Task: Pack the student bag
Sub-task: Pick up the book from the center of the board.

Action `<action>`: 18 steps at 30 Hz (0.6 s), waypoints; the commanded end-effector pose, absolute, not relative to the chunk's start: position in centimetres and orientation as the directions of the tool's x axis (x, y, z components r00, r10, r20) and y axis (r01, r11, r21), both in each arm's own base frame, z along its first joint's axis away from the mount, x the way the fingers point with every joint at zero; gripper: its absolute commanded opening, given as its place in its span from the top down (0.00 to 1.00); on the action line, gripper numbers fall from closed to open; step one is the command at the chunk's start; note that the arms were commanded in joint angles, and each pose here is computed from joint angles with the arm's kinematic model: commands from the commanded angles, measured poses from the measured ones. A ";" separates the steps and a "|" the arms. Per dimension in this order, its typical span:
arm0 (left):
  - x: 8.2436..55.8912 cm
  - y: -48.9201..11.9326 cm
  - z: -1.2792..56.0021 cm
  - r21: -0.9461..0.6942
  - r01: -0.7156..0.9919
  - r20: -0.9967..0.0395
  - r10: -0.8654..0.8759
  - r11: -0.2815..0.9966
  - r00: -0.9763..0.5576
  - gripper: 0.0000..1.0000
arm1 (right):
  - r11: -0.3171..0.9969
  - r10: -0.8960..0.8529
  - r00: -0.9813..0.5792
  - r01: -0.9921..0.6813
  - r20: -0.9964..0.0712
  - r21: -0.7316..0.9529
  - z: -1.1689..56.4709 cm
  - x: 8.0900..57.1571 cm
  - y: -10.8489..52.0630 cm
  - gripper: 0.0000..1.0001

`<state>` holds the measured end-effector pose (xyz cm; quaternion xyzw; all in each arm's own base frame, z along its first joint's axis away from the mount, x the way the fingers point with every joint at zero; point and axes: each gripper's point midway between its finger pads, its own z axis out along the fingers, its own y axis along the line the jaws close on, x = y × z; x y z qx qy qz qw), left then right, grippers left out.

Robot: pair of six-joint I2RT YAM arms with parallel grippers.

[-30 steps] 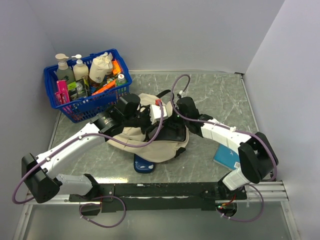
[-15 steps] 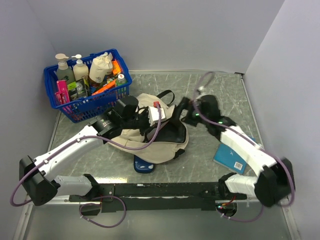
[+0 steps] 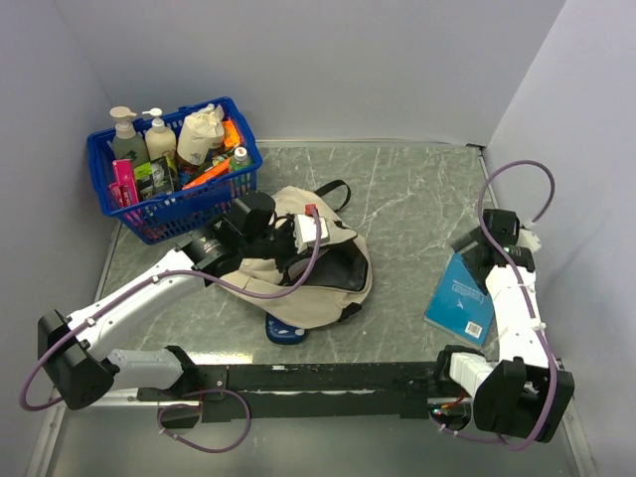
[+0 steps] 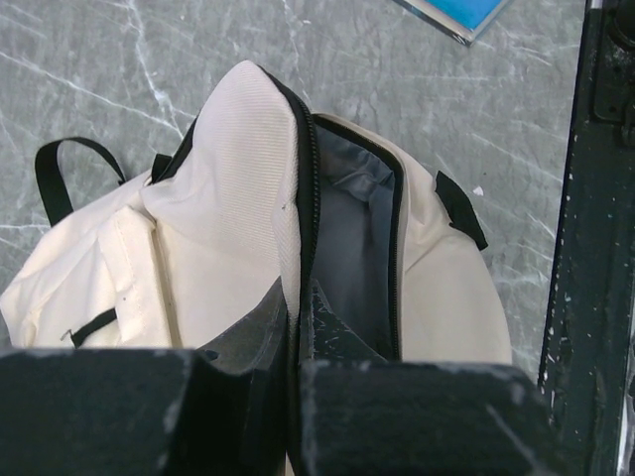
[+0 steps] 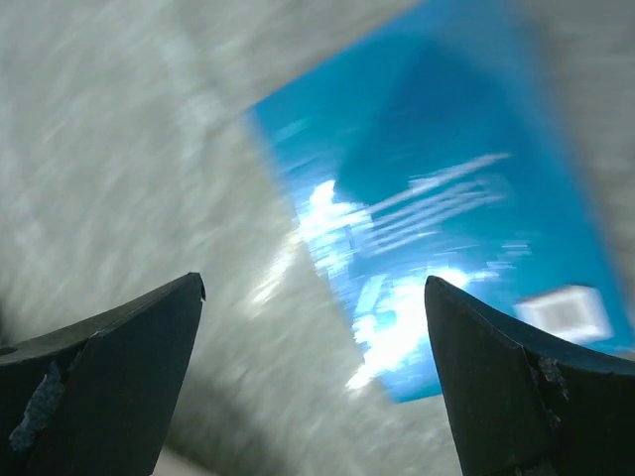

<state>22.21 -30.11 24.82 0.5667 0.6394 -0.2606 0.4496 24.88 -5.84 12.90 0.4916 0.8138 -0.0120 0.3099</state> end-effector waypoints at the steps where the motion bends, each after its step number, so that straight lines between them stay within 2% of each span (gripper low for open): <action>1: 21.9 -30.1 27.5 0.181 0.959 -0.888 0.456 0.218 0.064 0.99 | 0.292 0.774 -0.175 0.951 -0.609 0.098 12.1 20.1 -11.0 0.00; 11: 21.8 -28.9 27.0 0.202 0.946 -0.878 0.474 0.252 0.062 0.99 | 0.102 0.806 -0.106 0.994 -0.583 -0.039 9.7 17.9 -15.0 0.00; 14: 21.7 -28.8 26.8 0.196 0.946 -0.878 0.477 0.256 0.053 0.88 | 0.068 0.820 -0.096 0.995 -0.565 -0.070 9.0 17.5 -15.6 0.00; 18: 21.9 -28.8 27.4 0.194 0.943 -0.878 0.477 0.269 0.045 0.63 | 0.028 0.843 -0.097 0.990 -0.528 -0.138 7.0 16.9 -16.4 0.00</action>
